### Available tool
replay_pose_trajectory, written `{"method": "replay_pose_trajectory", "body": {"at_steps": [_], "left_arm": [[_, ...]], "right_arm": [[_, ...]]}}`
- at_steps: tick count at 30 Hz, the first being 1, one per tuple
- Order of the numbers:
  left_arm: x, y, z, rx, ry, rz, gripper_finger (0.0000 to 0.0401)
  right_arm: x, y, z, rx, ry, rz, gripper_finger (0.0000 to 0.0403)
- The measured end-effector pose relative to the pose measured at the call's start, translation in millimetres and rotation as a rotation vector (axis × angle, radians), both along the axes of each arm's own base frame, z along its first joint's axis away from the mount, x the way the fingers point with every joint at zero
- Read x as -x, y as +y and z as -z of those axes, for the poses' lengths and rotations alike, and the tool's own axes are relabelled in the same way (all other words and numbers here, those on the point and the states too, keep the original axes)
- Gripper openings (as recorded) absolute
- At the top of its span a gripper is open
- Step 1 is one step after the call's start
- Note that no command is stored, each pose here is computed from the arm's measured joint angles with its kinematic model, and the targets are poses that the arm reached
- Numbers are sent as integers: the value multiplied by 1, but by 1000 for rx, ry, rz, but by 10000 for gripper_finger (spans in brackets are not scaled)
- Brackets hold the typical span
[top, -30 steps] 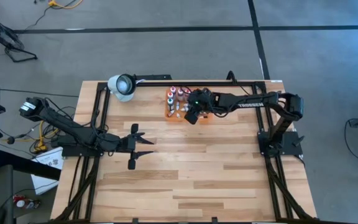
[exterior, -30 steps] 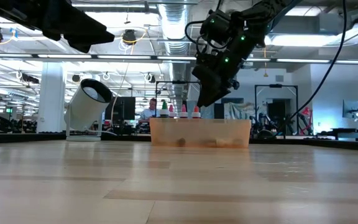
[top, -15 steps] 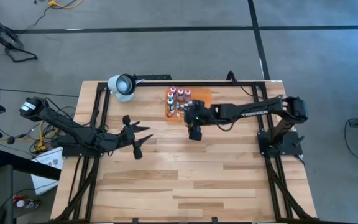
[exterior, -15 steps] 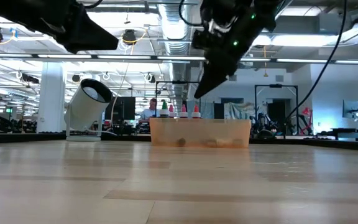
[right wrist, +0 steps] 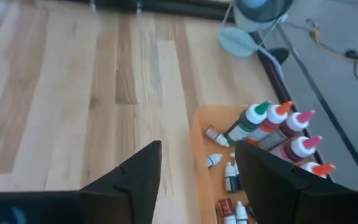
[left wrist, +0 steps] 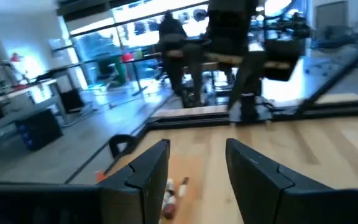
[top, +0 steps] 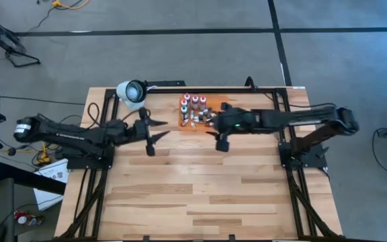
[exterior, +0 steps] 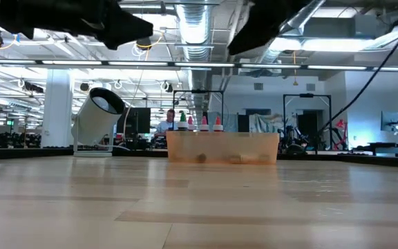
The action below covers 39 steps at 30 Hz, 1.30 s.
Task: Pick & Place food coloring
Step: Return to Home Position
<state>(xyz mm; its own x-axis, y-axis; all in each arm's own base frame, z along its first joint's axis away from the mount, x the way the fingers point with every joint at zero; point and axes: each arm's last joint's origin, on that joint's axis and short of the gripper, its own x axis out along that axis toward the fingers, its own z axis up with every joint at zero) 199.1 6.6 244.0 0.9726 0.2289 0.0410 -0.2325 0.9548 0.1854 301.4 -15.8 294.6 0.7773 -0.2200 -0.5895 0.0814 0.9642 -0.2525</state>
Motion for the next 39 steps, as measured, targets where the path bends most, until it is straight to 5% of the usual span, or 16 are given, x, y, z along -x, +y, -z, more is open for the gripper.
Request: {"method": "replay_pose_trajectory", "body": {"at_steps": [6, 18, 30, 39], "left_arm": [[17, 2, -7, 17, 14, 37, 153], [58, -13, -21, 28, -55, 41, 154], [94, -6, 46, 35, -237, -16, 154], [106, -1, 54, 47, -217, 20, 153]], "right_arm": [[61, 11, 6, -22, -117, -8, 187], [157, 22, 33, -29, -648, -119, 171], [193, 33, 46, -30, -771, -278, 166], [204, 31, 56, -14, -788, -275, 164]]}}
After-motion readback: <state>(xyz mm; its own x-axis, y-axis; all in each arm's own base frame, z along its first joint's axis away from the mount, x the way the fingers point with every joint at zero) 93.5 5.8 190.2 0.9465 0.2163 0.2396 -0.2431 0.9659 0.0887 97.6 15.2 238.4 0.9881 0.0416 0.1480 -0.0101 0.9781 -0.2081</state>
